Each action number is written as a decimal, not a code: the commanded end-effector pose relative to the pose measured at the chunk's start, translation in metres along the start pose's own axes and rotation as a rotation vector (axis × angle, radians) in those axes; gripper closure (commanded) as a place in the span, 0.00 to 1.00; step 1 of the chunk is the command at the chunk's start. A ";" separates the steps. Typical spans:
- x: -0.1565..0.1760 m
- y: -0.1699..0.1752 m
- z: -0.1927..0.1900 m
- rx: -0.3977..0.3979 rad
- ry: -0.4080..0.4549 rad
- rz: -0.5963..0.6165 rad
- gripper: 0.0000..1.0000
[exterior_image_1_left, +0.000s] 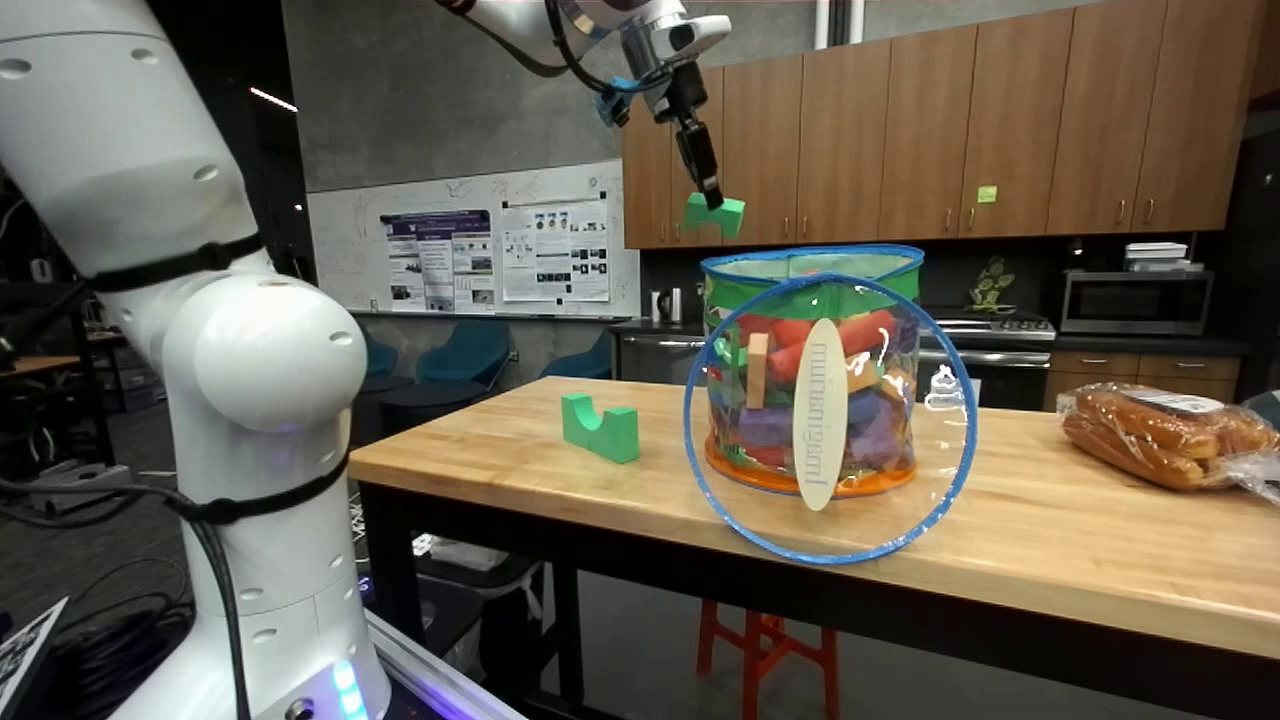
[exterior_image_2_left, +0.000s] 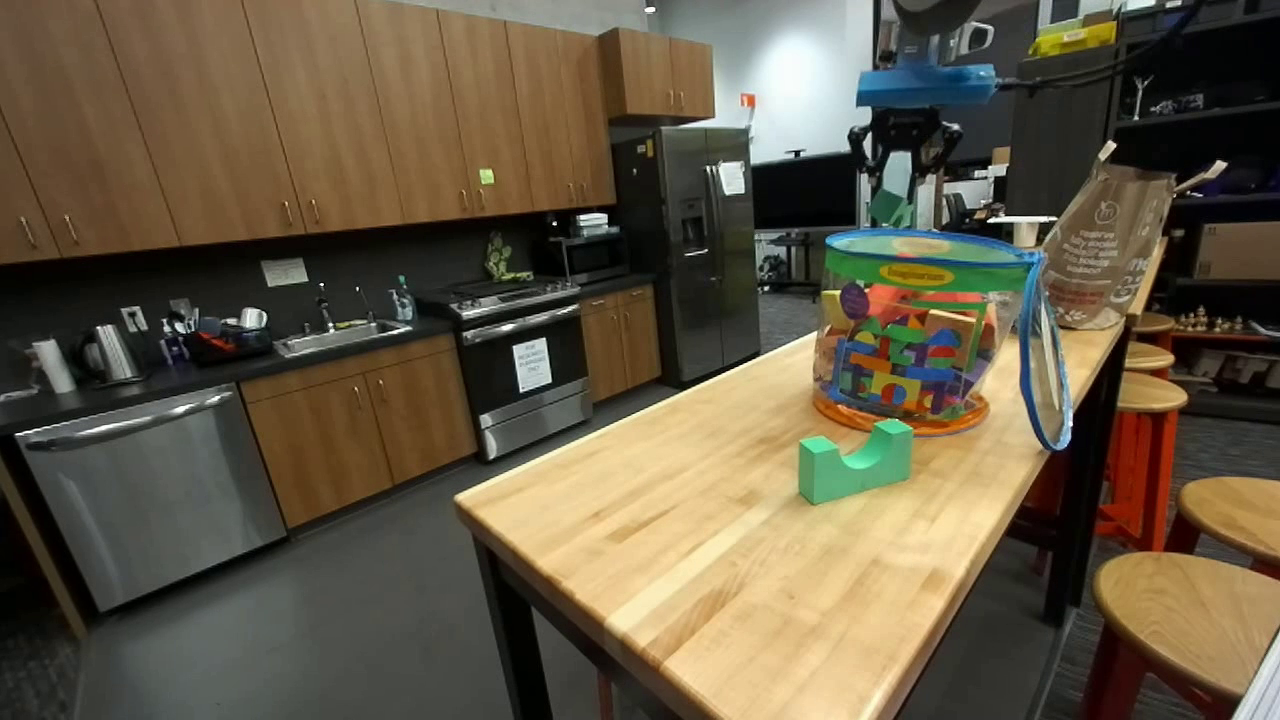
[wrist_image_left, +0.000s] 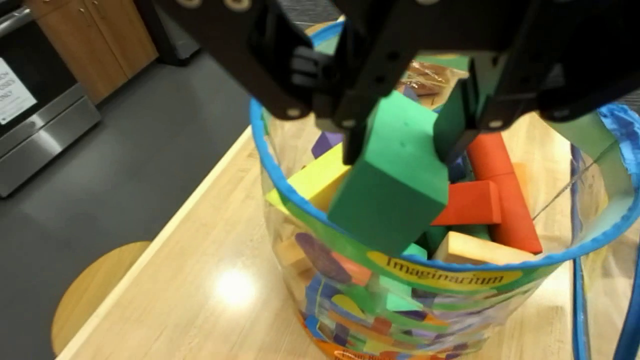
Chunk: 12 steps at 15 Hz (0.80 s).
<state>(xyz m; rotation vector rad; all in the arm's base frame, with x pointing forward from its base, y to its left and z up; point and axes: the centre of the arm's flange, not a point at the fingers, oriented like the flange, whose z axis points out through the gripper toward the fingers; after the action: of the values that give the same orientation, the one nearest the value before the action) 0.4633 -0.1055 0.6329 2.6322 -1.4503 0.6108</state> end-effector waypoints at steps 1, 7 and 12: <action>-0.044 -0.007 -0.030 0.053 -0.011 -0.111 0.85; -0.111 -0.034 -0.020 0.081 -0.089 -0.250 0.85; -0.149 -0.039 0.015 0.030 -0.159 -0.274 0.85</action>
<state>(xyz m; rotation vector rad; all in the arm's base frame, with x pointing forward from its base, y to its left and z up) 0.4380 0.0220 0.5880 2.8730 -1.0997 0.4618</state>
